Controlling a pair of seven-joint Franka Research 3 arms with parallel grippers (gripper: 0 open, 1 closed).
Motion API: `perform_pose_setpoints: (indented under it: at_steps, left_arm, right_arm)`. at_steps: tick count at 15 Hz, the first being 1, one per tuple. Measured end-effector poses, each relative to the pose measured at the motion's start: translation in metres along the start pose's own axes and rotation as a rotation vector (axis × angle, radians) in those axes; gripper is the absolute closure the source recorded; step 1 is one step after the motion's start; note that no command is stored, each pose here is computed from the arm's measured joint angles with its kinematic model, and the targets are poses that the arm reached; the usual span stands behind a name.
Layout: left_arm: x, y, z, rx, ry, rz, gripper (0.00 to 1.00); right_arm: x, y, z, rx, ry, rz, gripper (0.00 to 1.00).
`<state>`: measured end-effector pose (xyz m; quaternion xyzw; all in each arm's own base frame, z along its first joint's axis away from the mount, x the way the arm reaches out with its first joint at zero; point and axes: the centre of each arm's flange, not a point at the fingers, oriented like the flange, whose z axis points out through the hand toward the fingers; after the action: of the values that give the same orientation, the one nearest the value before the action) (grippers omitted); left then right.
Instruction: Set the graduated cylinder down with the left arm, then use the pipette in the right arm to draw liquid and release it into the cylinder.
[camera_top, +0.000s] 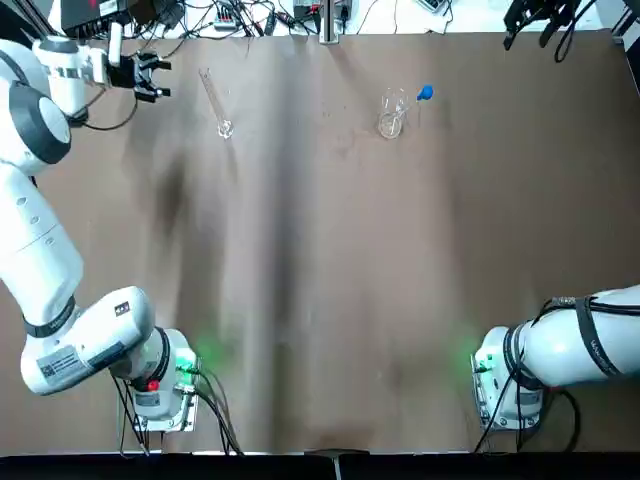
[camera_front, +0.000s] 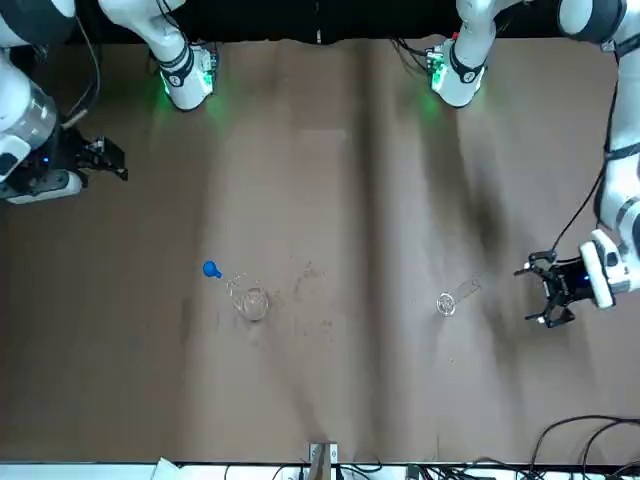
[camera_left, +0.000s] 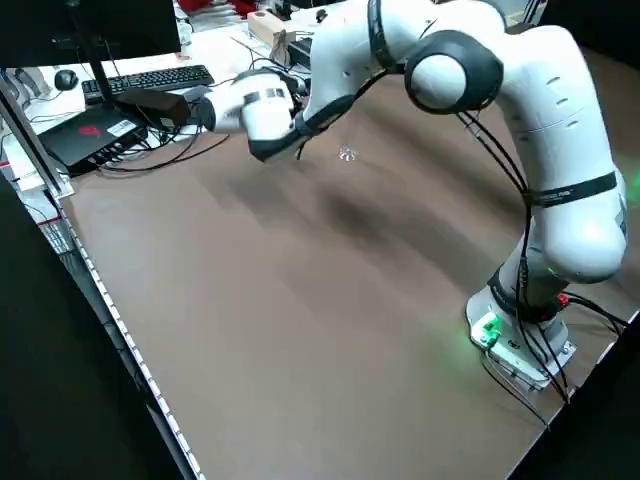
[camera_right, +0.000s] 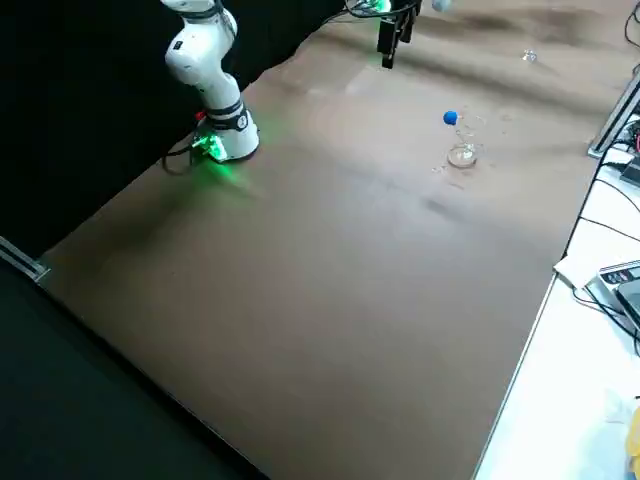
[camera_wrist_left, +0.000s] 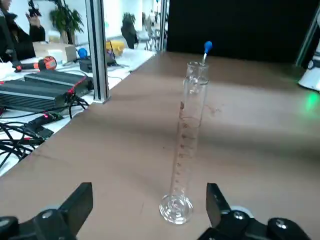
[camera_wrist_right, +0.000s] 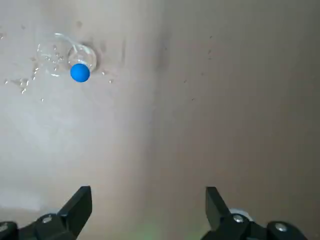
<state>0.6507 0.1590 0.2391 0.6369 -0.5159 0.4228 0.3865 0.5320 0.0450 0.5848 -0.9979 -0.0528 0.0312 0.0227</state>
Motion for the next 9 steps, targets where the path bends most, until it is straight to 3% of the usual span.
perform_pose_setpoints:
  at_steps: [4, 9]
  left_arm:
    - [-0.051, 0.001, 0.068, -0.018, 0.123, -0.072, 0.0]
    - [-0.057, 0.005, 0.111, -0.064, 0.143, -0.075, 0.0]
  right_arm:
    - [-0.001, 0.003, -0.006, -0.004, 0.002, 0.006, 0.0]
    - [0.001, -0.024, 0.01, 0.016, -0.059, -0.036, 0.0]
